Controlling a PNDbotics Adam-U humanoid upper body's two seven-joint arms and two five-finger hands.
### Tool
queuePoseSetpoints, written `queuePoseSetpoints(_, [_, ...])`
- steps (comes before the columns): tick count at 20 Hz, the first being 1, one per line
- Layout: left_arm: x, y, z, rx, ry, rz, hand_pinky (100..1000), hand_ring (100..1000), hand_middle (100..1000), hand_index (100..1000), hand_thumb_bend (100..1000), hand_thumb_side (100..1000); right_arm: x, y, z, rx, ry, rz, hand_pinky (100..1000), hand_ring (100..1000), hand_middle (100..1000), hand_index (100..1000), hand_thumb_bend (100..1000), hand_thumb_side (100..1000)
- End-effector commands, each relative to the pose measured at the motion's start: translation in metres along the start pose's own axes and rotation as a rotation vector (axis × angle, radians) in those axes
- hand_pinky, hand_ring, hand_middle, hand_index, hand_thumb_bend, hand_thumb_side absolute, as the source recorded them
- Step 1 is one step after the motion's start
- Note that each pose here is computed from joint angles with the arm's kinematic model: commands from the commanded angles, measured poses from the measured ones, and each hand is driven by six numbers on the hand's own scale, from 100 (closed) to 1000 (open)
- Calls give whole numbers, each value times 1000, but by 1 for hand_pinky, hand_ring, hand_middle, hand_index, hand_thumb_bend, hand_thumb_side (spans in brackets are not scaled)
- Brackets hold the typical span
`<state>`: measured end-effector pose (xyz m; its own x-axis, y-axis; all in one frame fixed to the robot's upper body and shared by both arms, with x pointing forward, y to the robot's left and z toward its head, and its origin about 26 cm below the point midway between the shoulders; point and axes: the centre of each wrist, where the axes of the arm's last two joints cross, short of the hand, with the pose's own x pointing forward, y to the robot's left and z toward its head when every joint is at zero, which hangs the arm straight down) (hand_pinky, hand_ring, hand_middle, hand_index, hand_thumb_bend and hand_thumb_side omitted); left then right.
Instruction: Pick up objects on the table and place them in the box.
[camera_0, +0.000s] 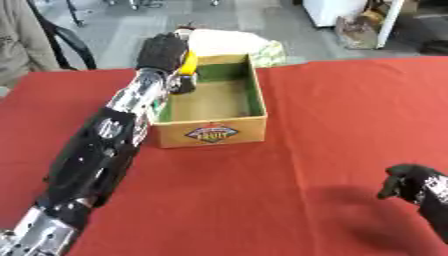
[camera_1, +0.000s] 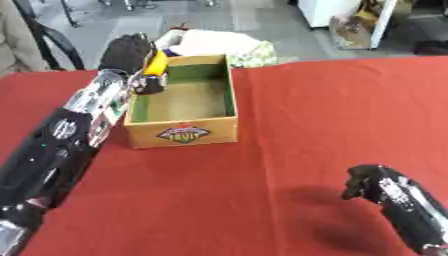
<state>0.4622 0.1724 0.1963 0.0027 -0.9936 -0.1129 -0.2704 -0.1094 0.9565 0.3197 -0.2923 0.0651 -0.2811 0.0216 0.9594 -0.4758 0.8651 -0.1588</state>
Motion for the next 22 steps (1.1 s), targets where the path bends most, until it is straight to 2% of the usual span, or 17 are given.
queuePoseSetpoints(1, [2,2,-4,22,3,-16,541,372,301,340,100,245,8,-3,-3,11,-20,25,607,554,532,707,100,696])
queuePoseSetpoints(3, [2,-4,-3,-17,-3,-23,546,386,326,356,100,244,8,-3,-3,10,-21,25,607,554,532,707,100,696])
queuePoseSetpoints(6, [3,-9,-2,-58,-4,-27,571,451,407,439,100,244,8,-2,-4,11,-20,25,607,554,532,707,100,696])
queuePoseSetpoints(11, [5,-13,0,-95,-9,-18,601,521,491,522,100,244,8,-3,-4,9,-21,25,607,554,532,707,100,695])
queuePoseSetpoints(13, [5,-14,1,-106,-9,-5,650,617,603,671,100,235,8,-2,-3,10,-20,24,607,554,532,707,100,695])
queuePoseSetpoints(15, [5,-15,2,-122,-10,6,675,668,667,734,100,231,8,-2,-3,9,-19,23,607,554,532,707,100,694])
queuePoseSetpoints(17, [4,-16,3,-134,-11,9,723,742,748,812,313,257,8,-2,-3,8,-19,23,607,554,532,707,100,694])
queuePoseSetpoints(19, [4,-16,3,-142,-11,8,747,766,777,843,421,279,8,-2,-3,8,-19,23,607,554,532,707,100,694])
queuePoseSetpoints(20, [3,-16,4,-143,-12,7,763,785,797,864,489,381,8,-2,-3,8,-18,23,607,554,532,706,100,693])
queuePoseSetpoints(22, [3,-15,4,-145,-11,5,779,799,816,885,543,509,8,-2,-3,8,-18,24,607,554,532,706,100,693])
